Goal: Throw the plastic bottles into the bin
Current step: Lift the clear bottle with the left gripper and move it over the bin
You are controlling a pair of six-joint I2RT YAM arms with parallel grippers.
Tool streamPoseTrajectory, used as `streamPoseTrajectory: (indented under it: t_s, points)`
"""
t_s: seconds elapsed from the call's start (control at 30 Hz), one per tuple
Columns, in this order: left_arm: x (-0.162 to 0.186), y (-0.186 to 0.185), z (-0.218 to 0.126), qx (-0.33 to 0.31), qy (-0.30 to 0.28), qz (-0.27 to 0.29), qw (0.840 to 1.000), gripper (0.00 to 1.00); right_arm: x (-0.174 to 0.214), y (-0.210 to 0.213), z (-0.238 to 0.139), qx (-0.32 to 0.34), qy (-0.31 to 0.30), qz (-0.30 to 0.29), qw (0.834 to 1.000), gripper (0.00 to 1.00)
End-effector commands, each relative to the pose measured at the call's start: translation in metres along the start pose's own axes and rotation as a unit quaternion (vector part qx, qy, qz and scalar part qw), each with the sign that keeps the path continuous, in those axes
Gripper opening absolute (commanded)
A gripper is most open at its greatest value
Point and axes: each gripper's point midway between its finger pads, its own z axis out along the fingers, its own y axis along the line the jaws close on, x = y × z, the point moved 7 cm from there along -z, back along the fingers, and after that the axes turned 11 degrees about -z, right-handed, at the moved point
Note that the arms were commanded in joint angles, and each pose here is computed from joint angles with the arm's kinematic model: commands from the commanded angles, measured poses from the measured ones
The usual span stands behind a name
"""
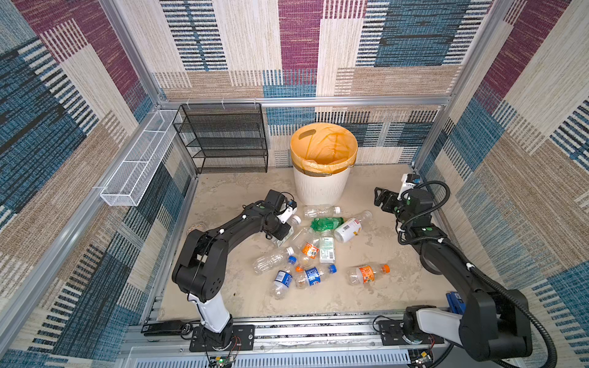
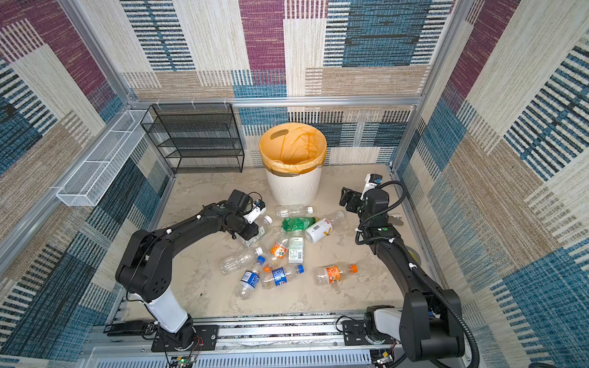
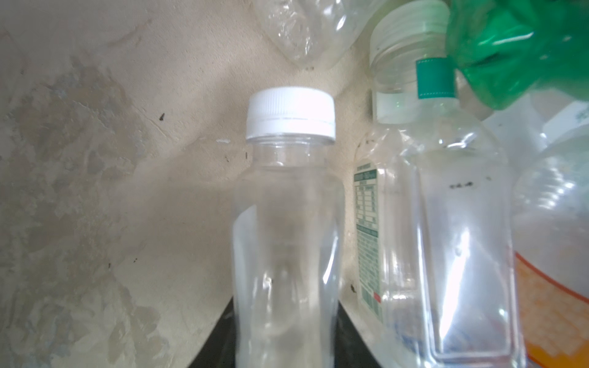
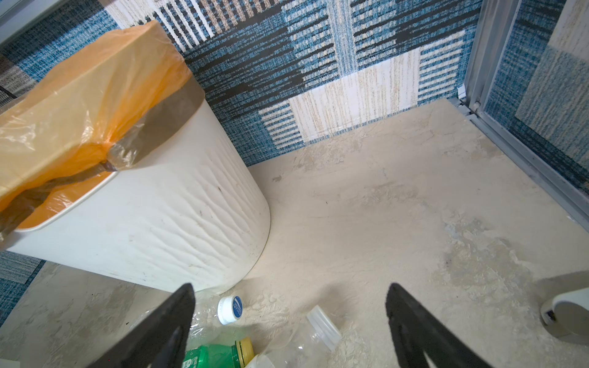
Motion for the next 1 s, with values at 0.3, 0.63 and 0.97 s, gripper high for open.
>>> streamPoseTrajectory:
  t_s: [0.3,0.63,0.97]
  points:
    - [-0.015,0.003,-0.105,-0.049,-0.255,-0.064,0.963,0.32,-0.004,0.004,0.014,-0.020,-0.005,-0.011,1.000,0.92]
    - [-0.025,-0.002,-0.238,-0.063,-0.634,-0.054,0.769,0.32,-0.006,0.008,0.029,-0.037,0.018,-0.012,0.999,0.90]
    - [-0.078,-0.036,-0.328,0.028,-0.796,0.071,0.600,0.32,-0.004,0.010,0.026,-0.046,0.015,0.004,0.999,0.88]
